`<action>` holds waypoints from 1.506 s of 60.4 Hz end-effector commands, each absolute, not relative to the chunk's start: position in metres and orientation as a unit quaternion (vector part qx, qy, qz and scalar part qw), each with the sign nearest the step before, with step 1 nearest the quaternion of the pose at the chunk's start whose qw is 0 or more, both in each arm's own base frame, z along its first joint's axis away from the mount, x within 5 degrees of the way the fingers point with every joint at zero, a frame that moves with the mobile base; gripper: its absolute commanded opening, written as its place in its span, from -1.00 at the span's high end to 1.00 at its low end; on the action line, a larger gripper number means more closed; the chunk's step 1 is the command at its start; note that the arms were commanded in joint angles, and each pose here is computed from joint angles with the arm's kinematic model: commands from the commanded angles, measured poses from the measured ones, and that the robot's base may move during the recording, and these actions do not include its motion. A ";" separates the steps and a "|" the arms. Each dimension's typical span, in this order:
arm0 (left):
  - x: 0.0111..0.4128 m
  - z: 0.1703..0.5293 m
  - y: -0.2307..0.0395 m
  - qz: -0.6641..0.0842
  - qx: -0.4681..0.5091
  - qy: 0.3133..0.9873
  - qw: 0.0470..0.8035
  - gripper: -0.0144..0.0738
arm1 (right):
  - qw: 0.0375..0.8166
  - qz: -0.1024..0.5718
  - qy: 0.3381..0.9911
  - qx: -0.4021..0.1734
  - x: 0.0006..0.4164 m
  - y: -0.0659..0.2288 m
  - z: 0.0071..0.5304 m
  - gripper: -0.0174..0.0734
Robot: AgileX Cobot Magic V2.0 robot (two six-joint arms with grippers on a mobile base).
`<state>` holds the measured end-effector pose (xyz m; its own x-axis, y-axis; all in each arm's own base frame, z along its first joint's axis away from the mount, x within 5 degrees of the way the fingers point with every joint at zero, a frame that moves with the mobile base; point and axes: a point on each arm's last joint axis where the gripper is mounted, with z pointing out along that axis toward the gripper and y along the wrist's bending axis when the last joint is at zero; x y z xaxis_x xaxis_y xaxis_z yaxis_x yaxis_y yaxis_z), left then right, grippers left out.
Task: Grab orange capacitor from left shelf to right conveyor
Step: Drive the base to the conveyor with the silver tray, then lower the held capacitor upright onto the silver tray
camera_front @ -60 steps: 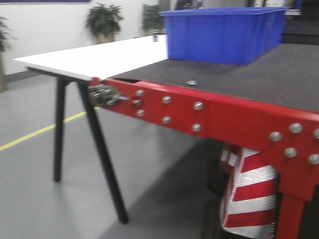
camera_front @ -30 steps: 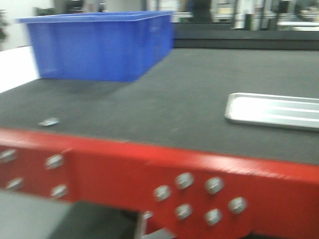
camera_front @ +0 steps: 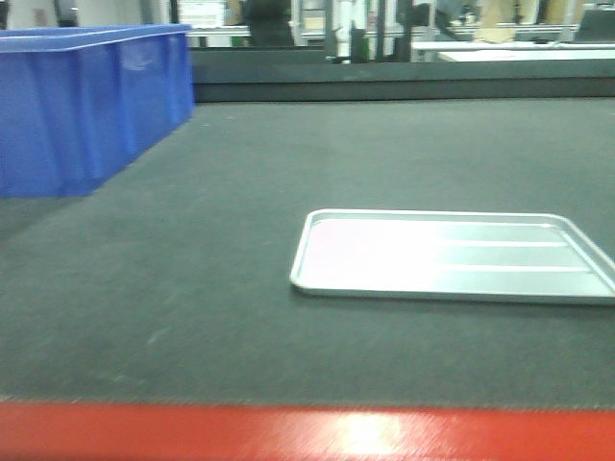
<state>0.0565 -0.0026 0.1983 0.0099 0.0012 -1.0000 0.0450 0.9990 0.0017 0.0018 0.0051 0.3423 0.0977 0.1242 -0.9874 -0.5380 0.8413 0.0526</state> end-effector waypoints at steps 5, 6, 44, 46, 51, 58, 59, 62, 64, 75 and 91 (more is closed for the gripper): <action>0.057 0.197 -0.003 -0.021 0.013 0.678 0.734 0.96 | 0.756 0.234 0.592 -0.153 0.000 0.003 0.359 0.51; 0.057 0.197 -0.003 -0.021 0.013 0.678 0.734 0.96 | 0.756 0.234 0.592 -0.153 0.000 0.003 0.359 0.51; 0.057 0.197 -0.003 -0.021 0.013 0.678 0.734 0.96 | 0.700 0.220 0.661 -0.157 0.073 0.044 0.360 0.51; 0.057 0.197 -0.003 -0.021 0.013 0.678 0.734 0.96 | 0.692 0.216 0.670 -0.158 0.085 0.050 0.357 0.51; 0.057 0.197 -0.003 -0.021 0.013 0.678 0.734 0.96 | 0.681 0.210 0.684 -0.157 0.114 0.066 0.350 0.51; 0.057 0.197 -0.003 -0.021 0.013 0.678 0.734 0.96 | 0.669 0.200 0.698 -0.155 0.152 0.086 0.335 0.51; 0.057 0.197 -0.003 -0.021 0.013 0.678 0.734 0.96 | 0.669 0.200 0.699 -0.155 0.156 0.088 0.333 0.51; 0.057 0.197 -0.003 -0.021 0.013 0.678 0.734 0.96 | 0.667 0.196 0.702 -0.154 0.170 0.096 0.324 0.51; 0.057 0.197 -0.003 -0.021 0.013 0.678 0.734 0.96 | 0.664 0.194 0.705 -0.155 0.180 0.102 0.317 0.51; 0.057 0.197 -0.003 -0.021 0.013 0.678 0.734 0.96 | 0.646 0.200 0.716 -0.177 0.214 0.137 0.276 0.51; 0.057 0.197 -0.003 -0.021 0.013 0.678 0.734 0.96 | 0.642 0.228 0.700 -0.212 0.219 0.176 0.245 0.51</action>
<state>0.0565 -0.0026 0.1983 0.0098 -0.0004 -1.0000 0.0451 0.9990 0.0000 0.2158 0.1685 0.2249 -0.2209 -0.1010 -0.9701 -0.5787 0.8142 0.0470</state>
